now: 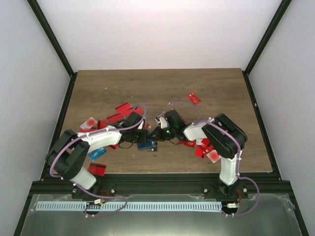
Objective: Put the credit cards into the card holder
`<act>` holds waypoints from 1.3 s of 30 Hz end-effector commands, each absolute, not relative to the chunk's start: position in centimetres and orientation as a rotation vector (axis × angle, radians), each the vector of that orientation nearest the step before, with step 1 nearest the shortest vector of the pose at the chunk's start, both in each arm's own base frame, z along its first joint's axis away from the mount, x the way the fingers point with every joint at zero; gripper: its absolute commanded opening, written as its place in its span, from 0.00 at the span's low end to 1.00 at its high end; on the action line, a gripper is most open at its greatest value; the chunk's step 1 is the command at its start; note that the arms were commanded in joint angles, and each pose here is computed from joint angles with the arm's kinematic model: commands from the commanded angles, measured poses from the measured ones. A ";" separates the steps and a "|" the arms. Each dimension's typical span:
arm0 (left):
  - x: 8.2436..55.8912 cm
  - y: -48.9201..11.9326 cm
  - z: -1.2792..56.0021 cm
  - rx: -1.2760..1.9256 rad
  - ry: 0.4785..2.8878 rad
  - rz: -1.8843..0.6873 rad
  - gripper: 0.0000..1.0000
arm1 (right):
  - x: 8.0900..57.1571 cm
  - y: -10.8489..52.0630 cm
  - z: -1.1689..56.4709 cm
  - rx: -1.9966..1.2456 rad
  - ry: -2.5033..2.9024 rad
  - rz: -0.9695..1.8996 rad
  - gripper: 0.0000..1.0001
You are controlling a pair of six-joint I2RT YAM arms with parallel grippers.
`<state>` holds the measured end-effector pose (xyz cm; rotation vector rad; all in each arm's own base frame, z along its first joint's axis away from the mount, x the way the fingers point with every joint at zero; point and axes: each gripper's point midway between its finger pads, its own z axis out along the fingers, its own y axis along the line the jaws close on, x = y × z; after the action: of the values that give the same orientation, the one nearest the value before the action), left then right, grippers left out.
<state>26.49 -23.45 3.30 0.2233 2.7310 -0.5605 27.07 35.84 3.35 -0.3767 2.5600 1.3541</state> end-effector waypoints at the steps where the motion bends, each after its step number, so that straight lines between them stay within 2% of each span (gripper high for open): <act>1: 25.0 -22.3 3.7 0.224 2.806 -0.494 0.23 | 23.9 32.9 -0.9 -0.344 2.783 1.191 0.01; 10: 25.9 -21.5 8.1 0.168 2.700 -0.481 0.33 | 24.4 34.4 2.0 -0.409 2.699 1.292 0.01; 18: 25.3 -20.2 7.9 0.115 2.675 -0.456 0.35 | 25.7 36.2 3.0 -0.419 2.656 1.333 0.01; 24: 24.5 -18.8 4.5 0.084 2.734 -0.360 0.25 | 26.4 37.4 3.2 -0.411 2.631 1.385 0.01; 31: 24.4 -18.6 1.8 0.093 2.784 -0.315 0.19 | 26.8 37.8 4.4 -0.411 2.602 1.409 0.01; 33: 24.4 -18.8 1.7 0.098 2.785 -0.326 0.18 | 26.7 37.5 5.4 -0.437 2.578 1.392 0.03; 39: 24.1 -20.0 2.0 0.130 2.772 -0.435 0.16 | 26.2 35.7 6.7 -0.528 2.553 1.152 0.22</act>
<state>24.69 -19.33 2.75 0.0990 2.7573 -0.3721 26.56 36.46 5.10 -0.4416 2.5933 1.3125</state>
